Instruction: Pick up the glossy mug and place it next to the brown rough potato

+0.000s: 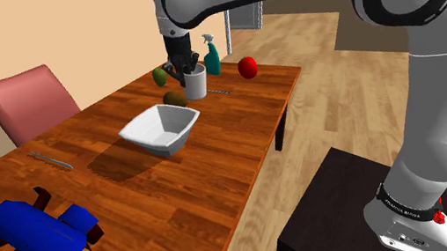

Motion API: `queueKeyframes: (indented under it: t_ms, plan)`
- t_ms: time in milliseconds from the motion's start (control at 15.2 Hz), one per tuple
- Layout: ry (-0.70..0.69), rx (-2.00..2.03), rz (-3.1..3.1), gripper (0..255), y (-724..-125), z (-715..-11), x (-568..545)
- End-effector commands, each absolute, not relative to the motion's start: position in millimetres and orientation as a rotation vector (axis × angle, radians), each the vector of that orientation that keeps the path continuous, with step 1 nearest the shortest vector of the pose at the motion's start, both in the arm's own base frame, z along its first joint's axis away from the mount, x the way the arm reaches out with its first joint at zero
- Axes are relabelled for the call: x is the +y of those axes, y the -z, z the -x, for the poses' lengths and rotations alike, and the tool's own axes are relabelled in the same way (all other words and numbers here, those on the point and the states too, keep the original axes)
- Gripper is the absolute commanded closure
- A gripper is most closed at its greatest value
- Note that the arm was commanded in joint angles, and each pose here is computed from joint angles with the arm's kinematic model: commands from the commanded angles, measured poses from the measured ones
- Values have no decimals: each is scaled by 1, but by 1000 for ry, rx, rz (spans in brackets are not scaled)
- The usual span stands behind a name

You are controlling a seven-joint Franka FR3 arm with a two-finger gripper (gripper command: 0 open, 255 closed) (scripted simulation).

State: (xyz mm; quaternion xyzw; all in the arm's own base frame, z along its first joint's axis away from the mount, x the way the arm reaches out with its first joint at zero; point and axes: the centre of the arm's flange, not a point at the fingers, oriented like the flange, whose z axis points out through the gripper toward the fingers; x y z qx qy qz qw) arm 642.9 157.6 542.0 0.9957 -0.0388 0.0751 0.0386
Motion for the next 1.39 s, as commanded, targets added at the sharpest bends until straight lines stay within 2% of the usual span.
queueKeyframes:
  t_ms: [0, 528, 1320]
  plan:
    - [-231, -118, -3053, 255, -544, -661, 137]
    - [-231, -118, -3053, 255, -544, -728, 56]
    - [-231, -118, -3053, 255, -481, -728, 56]
